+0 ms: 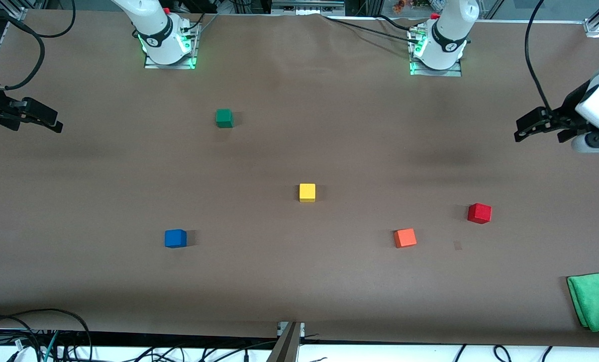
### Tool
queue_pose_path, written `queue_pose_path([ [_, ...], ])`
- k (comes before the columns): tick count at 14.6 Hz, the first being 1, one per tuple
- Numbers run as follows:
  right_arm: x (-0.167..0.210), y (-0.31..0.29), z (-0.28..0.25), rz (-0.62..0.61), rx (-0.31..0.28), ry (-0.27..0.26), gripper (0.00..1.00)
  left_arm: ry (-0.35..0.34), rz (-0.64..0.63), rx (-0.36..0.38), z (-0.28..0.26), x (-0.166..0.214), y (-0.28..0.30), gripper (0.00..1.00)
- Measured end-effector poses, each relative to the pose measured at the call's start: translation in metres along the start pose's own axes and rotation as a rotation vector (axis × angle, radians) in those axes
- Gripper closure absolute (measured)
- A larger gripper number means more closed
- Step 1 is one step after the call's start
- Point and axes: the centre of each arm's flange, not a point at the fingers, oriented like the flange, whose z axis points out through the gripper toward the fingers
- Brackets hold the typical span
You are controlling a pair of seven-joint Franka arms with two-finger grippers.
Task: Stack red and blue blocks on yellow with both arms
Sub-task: 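Move the left gripper toward the red cube, then lower the open left gripper over the red cube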
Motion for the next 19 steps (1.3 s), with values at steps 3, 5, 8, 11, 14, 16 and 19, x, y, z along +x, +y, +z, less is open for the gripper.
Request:
queue_pose_path([
  [3, 0.000, 0.000, 0.000, 0.000, 0.000, 0.000, 0.00, 0.015, 0.006, 0.002, 0.040, 0.013, -0.004, 0.00],
  [5, 0.000, 0.000, 0.000, 0.000, 0.000, 0.001, 0.00, 0.014, 0.014, 0.003, 0.062, 0.018, -0.009, 0.00],
  [8, 0.000, 0.000, 0.000, 0.000, 0.000, 0.001, 0.00, 0.016, 0.014, 0.003, 0.063, 0.018, -0.018, 0.00],
  [11, 0.000, 0.000, 0.000, 0.000, 0.000, 0.001, 0.00, 0.023, 0.015, 0.002, 0.058, 0.016, -0.017, 0.00],
  [14, 0.000, 0.000, 0.000, 0.000, 0.000, 0.001, 0.00, 0.025, 0.015, 0.002, 0.057, 0.016, -0.017, 0.00],
  [16, 0.000, 0.000, 0.000, 0.000, 0.000, 0.001, 0.00, 0.023, 0.016, 0.002, 0.058, 0.016, -0.017, 0.00],
  [19, 0.000, 0.000, 0.000, 0.000, 0.000, 0.001, 0.00, 0.040, 0.016, 0.004, 0.075, 0.026, -0.017, 0.00],
])
